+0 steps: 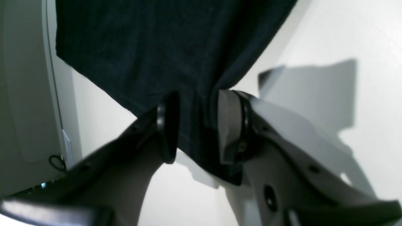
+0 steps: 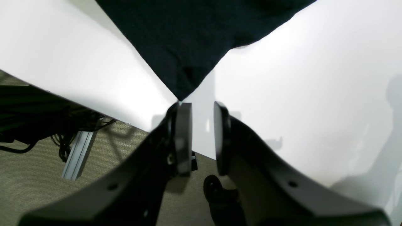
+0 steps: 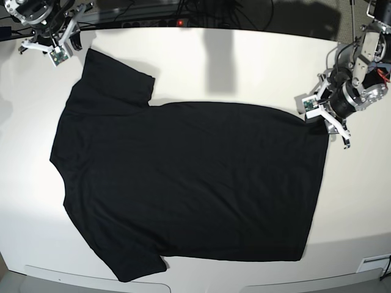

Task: Fold the T-shirt properly
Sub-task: 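Move both grippers to the shirt's shoulder corners and grasp them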

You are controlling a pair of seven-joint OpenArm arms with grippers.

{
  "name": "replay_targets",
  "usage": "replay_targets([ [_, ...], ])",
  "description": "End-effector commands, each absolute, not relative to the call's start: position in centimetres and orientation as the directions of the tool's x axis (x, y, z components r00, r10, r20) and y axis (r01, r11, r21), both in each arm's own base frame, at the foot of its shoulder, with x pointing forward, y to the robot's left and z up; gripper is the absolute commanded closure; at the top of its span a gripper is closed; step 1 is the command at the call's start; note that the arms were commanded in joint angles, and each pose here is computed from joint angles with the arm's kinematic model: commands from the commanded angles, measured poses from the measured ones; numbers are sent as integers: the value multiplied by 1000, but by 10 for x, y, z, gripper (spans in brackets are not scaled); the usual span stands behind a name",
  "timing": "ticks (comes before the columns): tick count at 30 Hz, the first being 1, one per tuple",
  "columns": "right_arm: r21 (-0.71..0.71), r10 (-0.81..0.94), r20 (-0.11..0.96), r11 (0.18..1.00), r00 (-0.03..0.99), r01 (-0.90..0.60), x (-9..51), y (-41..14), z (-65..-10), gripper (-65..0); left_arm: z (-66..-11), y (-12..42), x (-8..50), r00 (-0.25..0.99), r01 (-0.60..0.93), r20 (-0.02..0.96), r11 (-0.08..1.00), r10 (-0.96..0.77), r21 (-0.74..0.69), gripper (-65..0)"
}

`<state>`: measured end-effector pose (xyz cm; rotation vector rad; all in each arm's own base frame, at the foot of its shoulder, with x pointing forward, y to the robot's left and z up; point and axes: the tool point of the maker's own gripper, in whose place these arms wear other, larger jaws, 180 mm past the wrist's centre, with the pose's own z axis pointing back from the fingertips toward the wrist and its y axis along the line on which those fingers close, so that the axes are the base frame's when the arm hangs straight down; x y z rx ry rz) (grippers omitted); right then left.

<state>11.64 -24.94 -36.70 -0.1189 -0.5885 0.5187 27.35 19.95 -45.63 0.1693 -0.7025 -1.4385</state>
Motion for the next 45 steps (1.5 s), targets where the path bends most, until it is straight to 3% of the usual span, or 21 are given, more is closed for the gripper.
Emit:
replay_targets([
  [1, -260, 505, 518, 862, 690, -436, 121, -248, -360, -126, -480, 229, 246, 19, 906, 187, 97, -982, 413, -212],
  [4, -260, 505, 524, 861, 686, -436, 122, -248, -359, -126, -482, 240, 246, 48, 906, 136, 100, -990, 412, -104],
  [7, -260, 505, 532, 861, 680, -436, 123, -247, -358, -126, -484, 246, 243, 133, 903, 136, 176, -982, 392, 0],
  [12, -261, 505, 537, 861, 676, -436, 124, -246, -358, -126, -486, 242, 236, 306, 876, 218, 364, -927, 316, 0],
  [17, -307, 544, 554, 837, 630, -453, 130, -246, -353, -128, -483, 220, 236, 378, 847, 356, 475, -854, 239, 0],
  [19, -350, 583, 545, 811, 602, -469, 134, -249, -350, -182, -481, 213, 236, 399, 836, 400, 507, -825, 212, 0],
  [22, -396, 623, 531, 782, 575, -482, 142, -252, -347, -321, -476, 202, 239, 417, 820, 472, 546, -777, 175, 0],
  [24, -436, 670, 504, 742, 545, -508, 149, -254, -346, -366, -472, 195, 242, 416, 813, 512, 560, -752, 160, 0],
  [29, -480, 778, 438, 626, 451, -614, 160, -249, -347, -367, -470, 192, 243, 406, 813, 531, 559, -744, 161, 0],
  [34, -570, 934, 229, 357, 275, -740, 162, -248, -355, -366, -470, 192, 243, 407, 813, 530, 559, -744, 161, 0],
  [37, -601, 968, 150, 253, 203, -758, 163, -250, -355, -366, -470, 192, 243, 407, 813, 530, 559, -744, 161, 0],
  [45, -627, 991, 32, 121, 130, -769, 172, -280, -368, -366, -470, 192, 243, 407, 813, 530, 559, -744, 160, 0],
])
